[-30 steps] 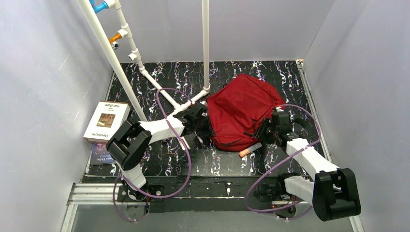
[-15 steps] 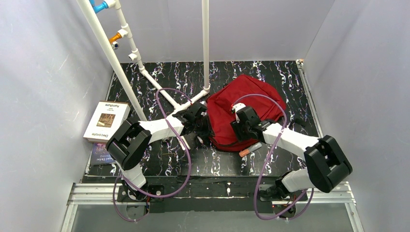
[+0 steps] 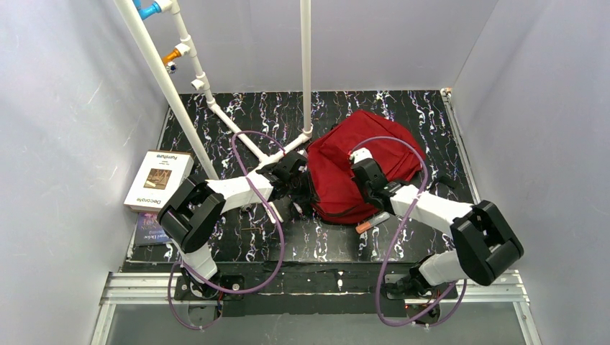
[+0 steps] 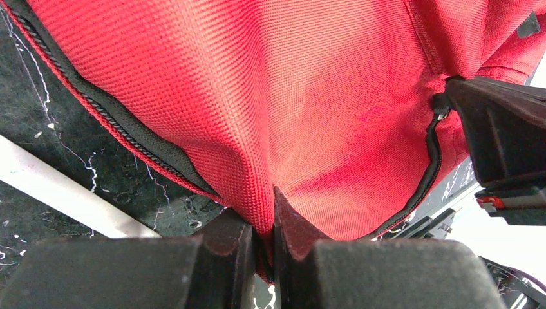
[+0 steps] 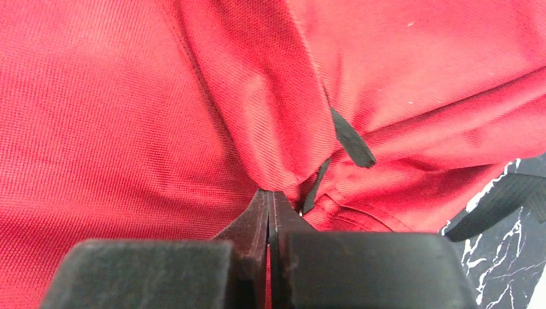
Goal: Pack the student bag
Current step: Unzip the student bag at the center of the board.
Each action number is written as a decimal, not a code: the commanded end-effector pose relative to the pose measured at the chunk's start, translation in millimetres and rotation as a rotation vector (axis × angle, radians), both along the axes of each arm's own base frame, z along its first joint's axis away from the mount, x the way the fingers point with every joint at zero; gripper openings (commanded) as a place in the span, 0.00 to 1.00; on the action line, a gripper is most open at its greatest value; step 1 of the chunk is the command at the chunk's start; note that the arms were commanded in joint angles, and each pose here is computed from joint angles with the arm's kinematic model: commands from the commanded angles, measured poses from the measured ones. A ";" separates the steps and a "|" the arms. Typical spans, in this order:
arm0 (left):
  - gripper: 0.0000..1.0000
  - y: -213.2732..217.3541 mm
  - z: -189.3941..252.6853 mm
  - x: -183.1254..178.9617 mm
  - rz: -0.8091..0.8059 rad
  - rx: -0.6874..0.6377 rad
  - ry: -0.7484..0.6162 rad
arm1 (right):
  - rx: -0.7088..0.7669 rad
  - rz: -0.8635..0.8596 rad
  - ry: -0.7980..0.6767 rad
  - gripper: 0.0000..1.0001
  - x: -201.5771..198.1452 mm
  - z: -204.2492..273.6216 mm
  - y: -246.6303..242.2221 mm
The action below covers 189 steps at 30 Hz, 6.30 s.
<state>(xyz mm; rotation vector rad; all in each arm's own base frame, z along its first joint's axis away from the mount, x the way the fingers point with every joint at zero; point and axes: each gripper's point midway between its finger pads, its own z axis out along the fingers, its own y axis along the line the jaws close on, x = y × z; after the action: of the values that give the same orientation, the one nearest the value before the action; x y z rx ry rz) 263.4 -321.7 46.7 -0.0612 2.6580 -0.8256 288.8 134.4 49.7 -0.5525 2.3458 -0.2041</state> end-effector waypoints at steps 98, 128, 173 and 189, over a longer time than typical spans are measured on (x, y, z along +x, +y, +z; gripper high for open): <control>0.00 -56.4 55.3 -73.8 -0.497 0.181 -0.233 | 0.941 -0.811 0.116 0.01 -32.8 37.3 -10.9; 0.00 -89.2 96.1 -66.2 -0.449 -0.241 -0.188 | 0.966 -0.560 0.346 0.78 -75.8 71.9 47.5; 0.00 64.5 57.1 97.4 0.007 0.670 -0.337 | 0.672 -0.652 -0.186 0.01 -47.9 77.5 -60.5; 0.00 -12.2 89.3 158.2 -0.404 0.570 -0.681 | 0.867 -0.332 -0.162 0.01 -40.8 108.8 -8.1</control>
<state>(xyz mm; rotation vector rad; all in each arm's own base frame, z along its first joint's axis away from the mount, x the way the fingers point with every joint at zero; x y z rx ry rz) 411.4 -327.8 109.1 0.6382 2.2775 -0.0870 236.9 124.4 135.9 0.3379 2.1447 0.5760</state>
